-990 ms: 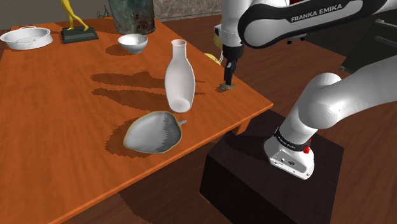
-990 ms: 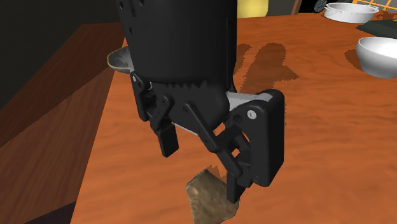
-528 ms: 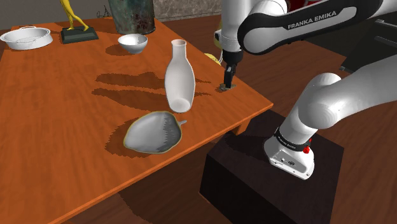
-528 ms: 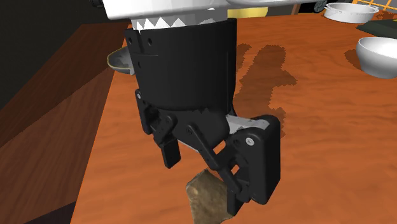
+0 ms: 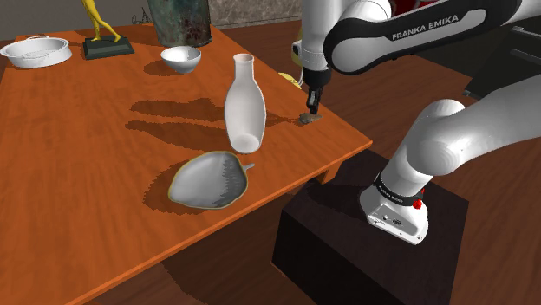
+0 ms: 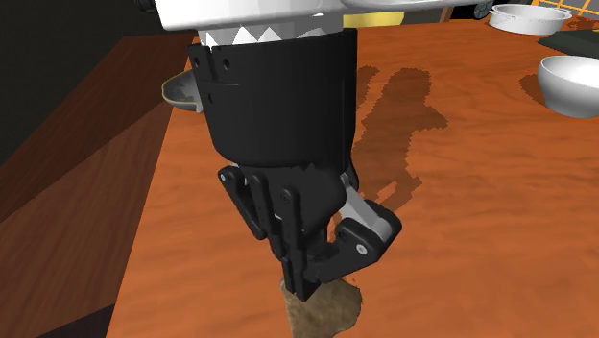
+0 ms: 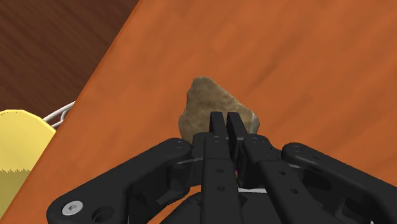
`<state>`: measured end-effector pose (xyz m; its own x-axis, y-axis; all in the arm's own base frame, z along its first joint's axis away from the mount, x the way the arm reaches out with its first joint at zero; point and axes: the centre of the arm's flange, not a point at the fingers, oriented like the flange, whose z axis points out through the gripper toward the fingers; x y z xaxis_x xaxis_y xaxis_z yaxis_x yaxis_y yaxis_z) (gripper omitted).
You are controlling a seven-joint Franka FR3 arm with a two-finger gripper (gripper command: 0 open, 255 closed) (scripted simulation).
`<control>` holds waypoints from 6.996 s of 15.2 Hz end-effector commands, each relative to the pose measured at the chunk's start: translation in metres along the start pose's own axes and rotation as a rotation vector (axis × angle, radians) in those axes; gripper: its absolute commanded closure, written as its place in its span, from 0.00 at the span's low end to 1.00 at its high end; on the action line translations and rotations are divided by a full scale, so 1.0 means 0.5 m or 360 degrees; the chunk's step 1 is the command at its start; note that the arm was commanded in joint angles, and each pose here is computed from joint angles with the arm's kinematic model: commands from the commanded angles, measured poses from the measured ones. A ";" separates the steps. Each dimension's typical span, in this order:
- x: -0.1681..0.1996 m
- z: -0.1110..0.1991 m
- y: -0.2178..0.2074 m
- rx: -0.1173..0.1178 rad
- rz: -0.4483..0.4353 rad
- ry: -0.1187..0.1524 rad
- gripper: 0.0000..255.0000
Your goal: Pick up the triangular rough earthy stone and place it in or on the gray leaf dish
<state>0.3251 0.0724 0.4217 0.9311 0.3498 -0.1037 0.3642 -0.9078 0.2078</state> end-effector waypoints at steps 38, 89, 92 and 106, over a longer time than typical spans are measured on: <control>0.074 0.064 0.093 0.0447 -0.0163 0.0107 1.00; 0.347 -0.315 -0.570 0.0447 -0.0163 0.0107 1.00; 0.351 -0.284 -0.576 0.0447 -0.0163 0.0107 1.00; 0.362 -0.182 -0.598 0.0447 -0.0163 0.0107 1.00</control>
<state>0.3864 0.4287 0.4300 0.8924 0.4492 -0.0427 0.4452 -0.8920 -0.0787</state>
